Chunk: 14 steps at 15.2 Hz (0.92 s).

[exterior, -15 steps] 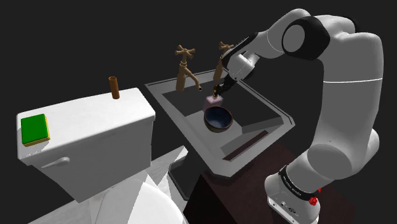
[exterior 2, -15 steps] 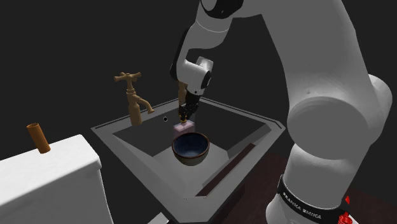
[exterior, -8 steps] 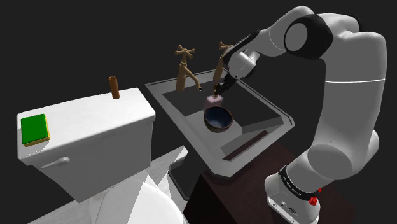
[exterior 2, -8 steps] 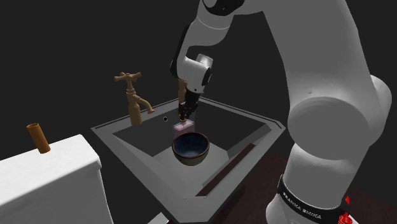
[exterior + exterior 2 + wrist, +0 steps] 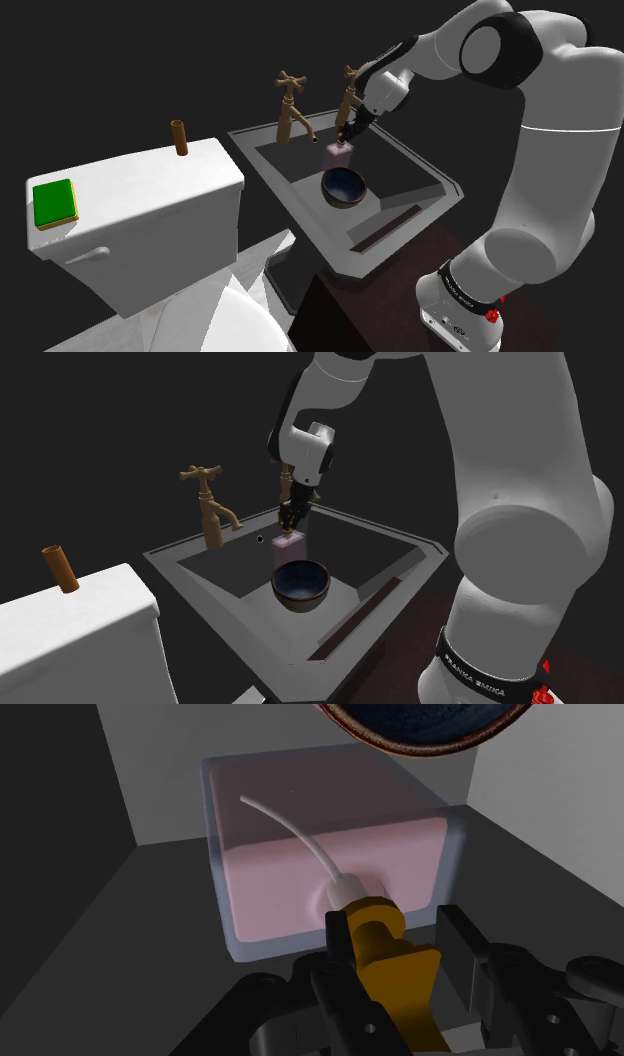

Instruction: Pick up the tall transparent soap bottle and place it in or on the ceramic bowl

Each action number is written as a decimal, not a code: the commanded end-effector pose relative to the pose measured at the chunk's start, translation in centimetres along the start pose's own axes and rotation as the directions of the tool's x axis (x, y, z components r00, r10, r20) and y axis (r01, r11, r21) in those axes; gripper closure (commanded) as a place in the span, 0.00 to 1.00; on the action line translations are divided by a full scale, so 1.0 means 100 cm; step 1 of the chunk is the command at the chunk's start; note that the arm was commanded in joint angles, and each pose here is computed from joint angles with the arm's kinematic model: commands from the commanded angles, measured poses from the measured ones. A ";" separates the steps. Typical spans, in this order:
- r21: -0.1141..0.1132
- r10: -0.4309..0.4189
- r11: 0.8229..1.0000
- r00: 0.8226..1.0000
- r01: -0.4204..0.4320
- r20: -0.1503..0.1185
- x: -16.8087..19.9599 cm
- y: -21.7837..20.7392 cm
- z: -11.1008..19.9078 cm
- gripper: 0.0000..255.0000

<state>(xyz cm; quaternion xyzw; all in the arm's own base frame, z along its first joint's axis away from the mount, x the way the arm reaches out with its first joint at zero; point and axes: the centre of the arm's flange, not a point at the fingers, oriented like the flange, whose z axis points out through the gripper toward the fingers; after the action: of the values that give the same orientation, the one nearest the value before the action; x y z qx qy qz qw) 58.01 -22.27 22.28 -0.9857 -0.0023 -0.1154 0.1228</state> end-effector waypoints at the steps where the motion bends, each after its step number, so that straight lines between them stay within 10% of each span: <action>1: 0.000 0.000 1.000 1.000 0.000 0.000 0.002 -0.003 -0.011 1.00; 14: 0.000 0.000 1.000 1.000 0.000 0.000 0.018 -0.019 -0.076 1.00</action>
<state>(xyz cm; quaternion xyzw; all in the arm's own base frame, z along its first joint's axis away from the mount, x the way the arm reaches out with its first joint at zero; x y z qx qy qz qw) 57.97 -22.31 29.76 -0.9857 -0.0023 -0.1154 0.1228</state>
